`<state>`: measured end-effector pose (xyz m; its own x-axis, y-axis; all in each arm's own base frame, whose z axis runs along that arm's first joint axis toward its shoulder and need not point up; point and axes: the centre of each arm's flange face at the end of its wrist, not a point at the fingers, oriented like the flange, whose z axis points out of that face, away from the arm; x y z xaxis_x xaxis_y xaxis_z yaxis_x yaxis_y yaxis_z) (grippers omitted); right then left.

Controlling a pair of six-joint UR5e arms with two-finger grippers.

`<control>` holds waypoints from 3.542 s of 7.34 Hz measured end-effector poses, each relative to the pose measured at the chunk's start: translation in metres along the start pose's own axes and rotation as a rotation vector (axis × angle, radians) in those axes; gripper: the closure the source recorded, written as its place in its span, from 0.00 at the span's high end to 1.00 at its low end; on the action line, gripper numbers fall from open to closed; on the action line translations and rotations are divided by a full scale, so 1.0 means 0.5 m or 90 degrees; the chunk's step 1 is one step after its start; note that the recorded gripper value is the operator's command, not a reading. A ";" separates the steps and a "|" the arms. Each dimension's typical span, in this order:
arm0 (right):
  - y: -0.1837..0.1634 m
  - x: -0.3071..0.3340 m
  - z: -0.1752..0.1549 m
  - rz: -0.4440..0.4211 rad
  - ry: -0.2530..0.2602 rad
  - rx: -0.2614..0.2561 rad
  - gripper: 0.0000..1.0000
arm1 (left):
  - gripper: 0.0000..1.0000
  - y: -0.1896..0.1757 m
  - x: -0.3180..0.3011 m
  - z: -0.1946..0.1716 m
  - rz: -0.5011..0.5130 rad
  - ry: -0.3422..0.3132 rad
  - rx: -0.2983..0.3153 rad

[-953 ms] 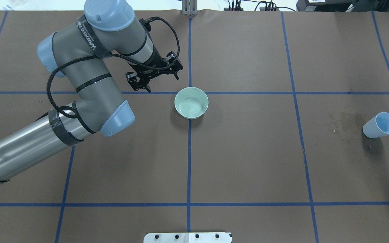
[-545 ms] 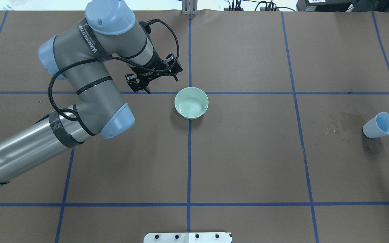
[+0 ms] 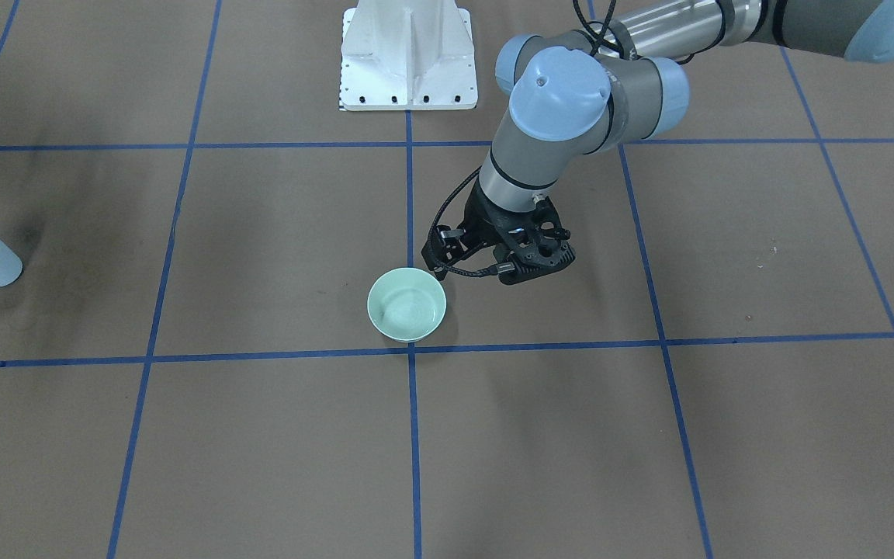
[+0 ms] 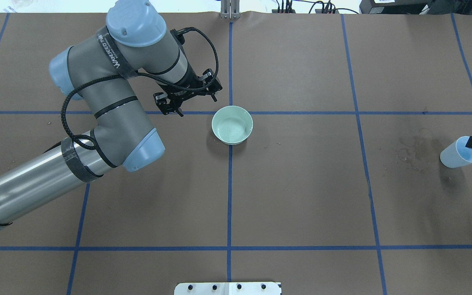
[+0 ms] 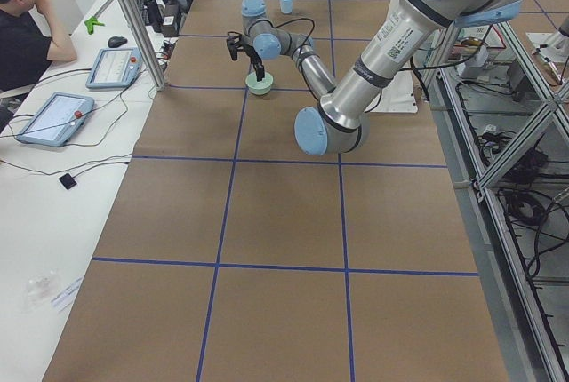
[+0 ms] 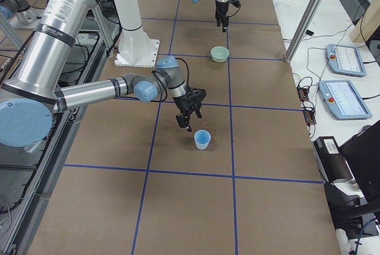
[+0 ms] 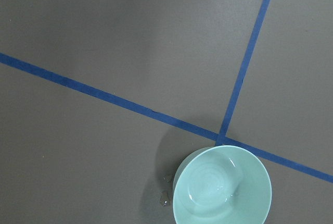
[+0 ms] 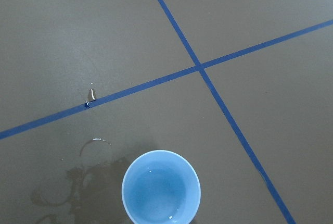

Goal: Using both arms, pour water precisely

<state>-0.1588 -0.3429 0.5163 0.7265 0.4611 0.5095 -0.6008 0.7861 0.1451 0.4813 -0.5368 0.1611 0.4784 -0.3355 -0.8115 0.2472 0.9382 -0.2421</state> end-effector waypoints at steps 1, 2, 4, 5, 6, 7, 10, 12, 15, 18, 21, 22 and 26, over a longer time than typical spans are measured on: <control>0.019 -0.009 0.008 0.008 0.008 0.021 1.00 | 1.00 0.001 0.001 0.000 0.001 0.001 0.000; 0.046 -0.020 0.019 0.013 0.025 0.044 1.00 | 1.00 0.002 0.001 0.001 0.001 0.001 -0.001; 0.105 -0.039 0.041 0.015 0.058 0.085 1.00 | 1.00 0.002 0.000 0.003 0.002 0.000 -0.001; 0.130 -0.046 0.062 0.013 0.072 0.105 1.00 | 1.00 0.002 0.000 0.004 0.002 0.000 -0.001; 0.151 -0.056 0.092 0.012 0.082 0.124 1.00 | 1.00 0.002 -0.001 0.005 0.002 -0.001 -0.002; 0.167 -0.067 0.118 0.013 0.086 0.138 1.00 | 1.00 0.002 -0.007 0.011 0.002 -0.004 -0.003; 0.201 -0.074 0.148 0.027 0.088 0.169 1.00 | 1.00 0.002 -0.028 0.031 0.004 -0.005 -0.002; 0.209 -0.077 0.183 0.035 0.093 0.203 1.00 | 1.00 0.008 -0.028 0.037 0.006 -0.005 -0.005; 0.213 -0.090 0.221 0.044 0.093 0.242 1.00 | 1.00 0.022 -0.027 0.048 0.010 -0.007 -0.010; 0.212 -0.090 0.229 0.042 0.094 0.254 1.00 | 1.00 0.032 -0.027 0.057 0.012 -0.010 -0.011; 0.215 -0.081 0.254 0.035 0.106 0.264 1.00 | 1.00 0.048 -0.025 0.069 0.017 -0.013 -0.013; 0.214 -0.078 0.258 0.034 0.108 0.267 1.00 | 1.00 0.054 -0.024 0.074 0.019 -0.014 -0.013; 0.217 -0.099 0.267 0.035 0.105 0.271 1.00 | 1.00 0.065 -0.018 0.078 0.023 -0.013 -0.015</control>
<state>-0.3045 -0.3352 0.6199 0.7122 0.5839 0.3897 -0.6986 0.5350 0.4751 0.5179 -0.5065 0.1813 0.5041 -0.3031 -0.8087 0.2094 0.9513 -0.2261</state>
